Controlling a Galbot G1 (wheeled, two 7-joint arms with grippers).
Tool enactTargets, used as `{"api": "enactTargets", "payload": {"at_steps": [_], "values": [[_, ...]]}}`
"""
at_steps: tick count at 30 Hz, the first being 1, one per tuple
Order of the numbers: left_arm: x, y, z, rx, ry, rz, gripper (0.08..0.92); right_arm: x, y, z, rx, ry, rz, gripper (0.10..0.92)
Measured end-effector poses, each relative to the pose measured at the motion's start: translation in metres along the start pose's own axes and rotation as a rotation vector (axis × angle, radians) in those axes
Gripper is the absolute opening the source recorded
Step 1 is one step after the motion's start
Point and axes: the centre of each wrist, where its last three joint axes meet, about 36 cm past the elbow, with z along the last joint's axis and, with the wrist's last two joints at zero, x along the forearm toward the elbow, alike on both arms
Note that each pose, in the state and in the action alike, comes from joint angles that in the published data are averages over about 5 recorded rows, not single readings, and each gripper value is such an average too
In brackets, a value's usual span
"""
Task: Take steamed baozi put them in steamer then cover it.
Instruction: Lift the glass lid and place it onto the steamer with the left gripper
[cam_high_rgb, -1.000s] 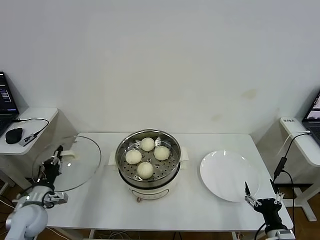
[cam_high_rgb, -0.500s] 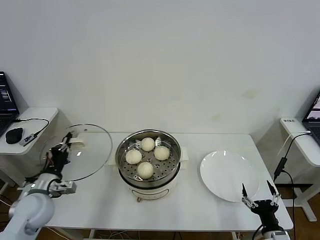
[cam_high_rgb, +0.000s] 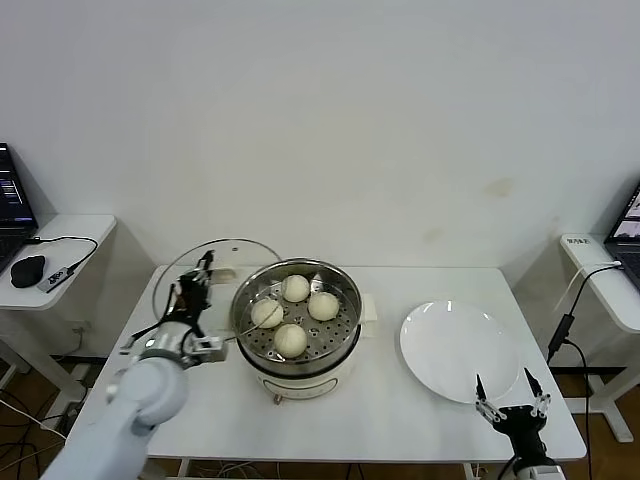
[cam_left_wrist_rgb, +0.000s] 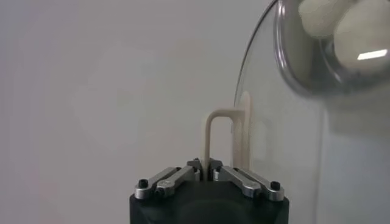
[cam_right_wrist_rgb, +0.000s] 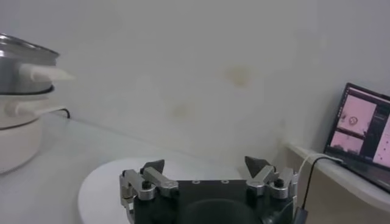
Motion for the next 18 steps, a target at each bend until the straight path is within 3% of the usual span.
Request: {"api": "enactTargets", "payload": {"at_steps": [9,18], "values": [[-0.01,-0.008,-0.061,0.006,-0.022,0.017,0.146,-0.002,0.006,0.004,-0.003,0.006,-0.01,0.823],[-0.01,-0.018,-0.098,0.01,-0.035,0.04,0.146,0.0,0.011,0.006,-0.001,0.012,-0.015,0.823]]}}
